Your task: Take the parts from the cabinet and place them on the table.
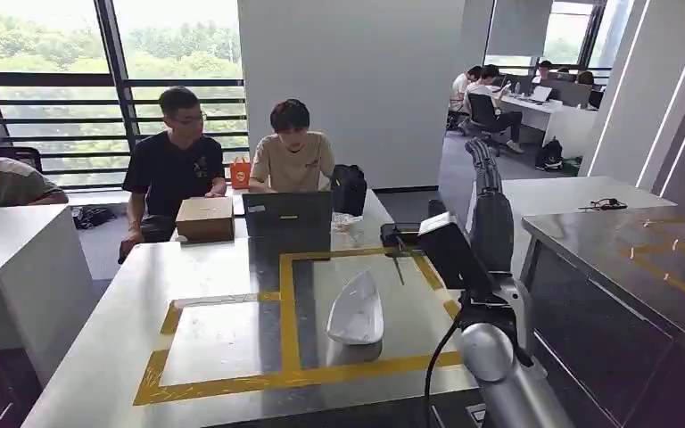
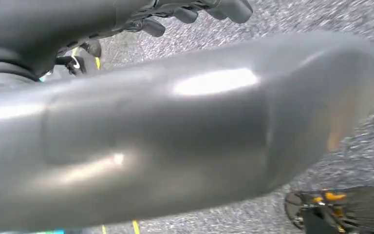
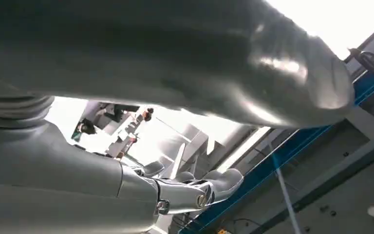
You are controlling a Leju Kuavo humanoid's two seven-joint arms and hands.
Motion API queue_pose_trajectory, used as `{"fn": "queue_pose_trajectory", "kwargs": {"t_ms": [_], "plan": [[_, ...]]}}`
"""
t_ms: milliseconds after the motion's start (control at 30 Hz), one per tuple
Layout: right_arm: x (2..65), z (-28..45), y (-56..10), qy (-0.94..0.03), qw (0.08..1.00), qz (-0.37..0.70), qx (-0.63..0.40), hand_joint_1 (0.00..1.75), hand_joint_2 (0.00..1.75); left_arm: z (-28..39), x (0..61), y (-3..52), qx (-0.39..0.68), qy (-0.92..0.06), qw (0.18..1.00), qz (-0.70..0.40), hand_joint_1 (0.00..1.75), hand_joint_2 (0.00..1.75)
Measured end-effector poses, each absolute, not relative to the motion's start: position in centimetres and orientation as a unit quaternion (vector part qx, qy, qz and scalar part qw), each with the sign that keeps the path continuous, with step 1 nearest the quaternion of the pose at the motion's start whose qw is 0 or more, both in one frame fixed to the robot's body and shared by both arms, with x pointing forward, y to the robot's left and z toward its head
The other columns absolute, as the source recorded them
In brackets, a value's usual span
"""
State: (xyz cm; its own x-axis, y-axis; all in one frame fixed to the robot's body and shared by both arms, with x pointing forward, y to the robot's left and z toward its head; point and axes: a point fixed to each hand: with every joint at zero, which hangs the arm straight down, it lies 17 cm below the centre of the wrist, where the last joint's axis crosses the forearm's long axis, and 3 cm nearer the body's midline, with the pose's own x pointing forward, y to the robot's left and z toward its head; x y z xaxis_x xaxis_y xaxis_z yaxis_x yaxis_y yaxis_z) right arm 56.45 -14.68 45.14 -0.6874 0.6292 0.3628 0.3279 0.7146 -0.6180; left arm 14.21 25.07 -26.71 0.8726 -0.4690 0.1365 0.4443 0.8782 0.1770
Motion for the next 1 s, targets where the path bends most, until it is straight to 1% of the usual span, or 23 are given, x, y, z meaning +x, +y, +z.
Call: {"fn": "queue_pose_trajectory", "kwargs": {"t_ms": [267,1000], "plan": [[56.4,45.9,-14.4,-0.883,0.28,0.262,-0.272,0.0,0.0,-26.7,14.1,24.9,0.069,-0.087,0.965,-0.236,0.0,0.0],[56.7,44.0,-14.5,-0.878,0.295,0.266,-0.268,0.0,0.0,-26.7,14.4,25.1,0.071,-0.087,0.965,-0.236,0.0,0.0]]}}
